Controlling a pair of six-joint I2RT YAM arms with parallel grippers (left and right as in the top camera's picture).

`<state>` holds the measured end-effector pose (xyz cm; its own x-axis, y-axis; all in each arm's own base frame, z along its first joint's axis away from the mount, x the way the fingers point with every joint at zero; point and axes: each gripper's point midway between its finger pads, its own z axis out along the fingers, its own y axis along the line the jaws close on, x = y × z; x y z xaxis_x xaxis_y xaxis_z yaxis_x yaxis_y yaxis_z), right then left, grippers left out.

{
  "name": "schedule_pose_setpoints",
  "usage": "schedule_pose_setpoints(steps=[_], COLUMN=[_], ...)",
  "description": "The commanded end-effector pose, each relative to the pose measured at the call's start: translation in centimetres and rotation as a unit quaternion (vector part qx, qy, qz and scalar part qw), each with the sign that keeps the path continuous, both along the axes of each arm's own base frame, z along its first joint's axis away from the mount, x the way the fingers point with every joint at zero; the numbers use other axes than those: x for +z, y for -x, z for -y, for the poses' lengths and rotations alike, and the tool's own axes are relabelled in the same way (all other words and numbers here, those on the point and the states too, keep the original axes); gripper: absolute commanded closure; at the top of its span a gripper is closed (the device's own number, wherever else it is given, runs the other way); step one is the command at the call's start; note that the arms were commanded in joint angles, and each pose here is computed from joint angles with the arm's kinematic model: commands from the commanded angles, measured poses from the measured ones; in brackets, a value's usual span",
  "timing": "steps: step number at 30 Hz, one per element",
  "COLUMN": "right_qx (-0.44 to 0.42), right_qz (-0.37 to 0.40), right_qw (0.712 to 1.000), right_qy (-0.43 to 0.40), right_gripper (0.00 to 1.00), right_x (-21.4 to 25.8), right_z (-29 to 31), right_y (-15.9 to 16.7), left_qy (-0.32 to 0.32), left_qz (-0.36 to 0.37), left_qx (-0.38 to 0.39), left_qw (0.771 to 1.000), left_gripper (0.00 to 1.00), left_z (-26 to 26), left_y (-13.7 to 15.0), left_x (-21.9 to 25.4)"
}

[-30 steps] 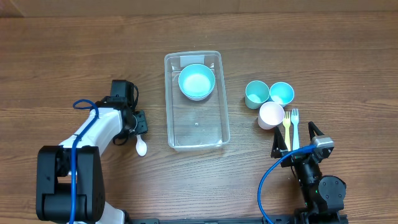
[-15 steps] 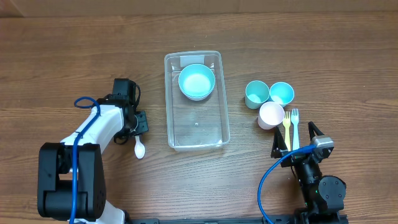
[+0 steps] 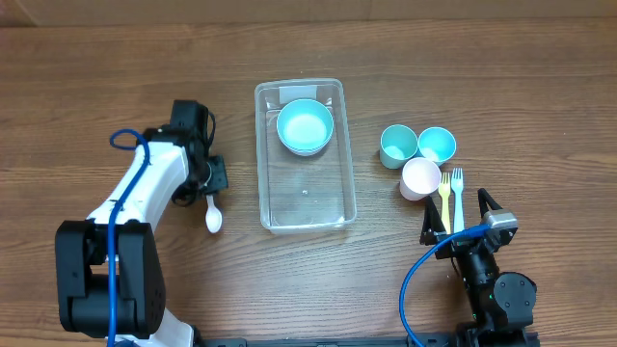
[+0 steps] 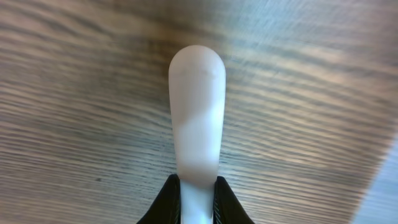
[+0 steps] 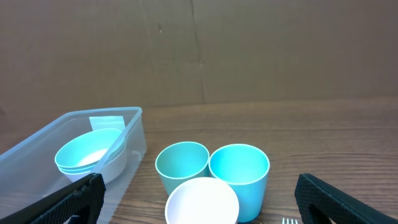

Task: Pack container
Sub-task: 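Lift the white spoon and drop it into the container with left gripper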

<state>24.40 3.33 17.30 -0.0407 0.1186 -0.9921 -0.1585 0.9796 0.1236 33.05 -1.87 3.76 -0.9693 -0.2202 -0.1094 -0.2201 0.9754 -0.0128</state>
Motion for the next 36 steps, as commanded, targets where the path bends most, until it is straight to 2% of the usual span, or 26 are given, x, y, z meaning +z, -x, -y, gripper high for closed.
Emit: schedule_pose_setpoints(steps=[1,9,15,25,31,36], right_qx=[-0.006,-0.006,-0.006,-0.006,-0.006,-0.006], right_qz=[0.002,0.002,0.002,0.002,0.002,0.002], right_qw=[1.000,1.000,1.000,1.000,1.000,1.000], right_qy=[0.001,0.001,0.001,0.001,0.001,0.001], right_gripper=[0.00,0.00,0.00,0.00,0.00,0.00], right_x=[-0.2,-0.2,-0.2,-0.2,-0.2,-0.2], right_z=[0.2,0.2,0.2,0.2,0.2,0.2], right_y=[0.0,0.0,0.0,0.0,0.0,0.0], left_qy=[0.007,0.015,0.032,0.063,0.055,0.035], left_qz=[0.033,0.103,0.153,0.169,0.121,0.078], left_qx=[-0.007,-0.024,-0.085,-0.133,-0.147,-0.123], left_qw=[0.999,0.994,0.984,0.975,0.980,0.989], left_gripper=[0.90,0.90,0.88,0.85,0.84,0.87], left_z=[0.8,2.5,8.3,16.1,18.1,17.8], left_y=[-2.7,-6.6,-7.6,-6.2,-5.6,-6.1], left_x=[3.3,11.9,16.1,16.3,12.5,8.6])
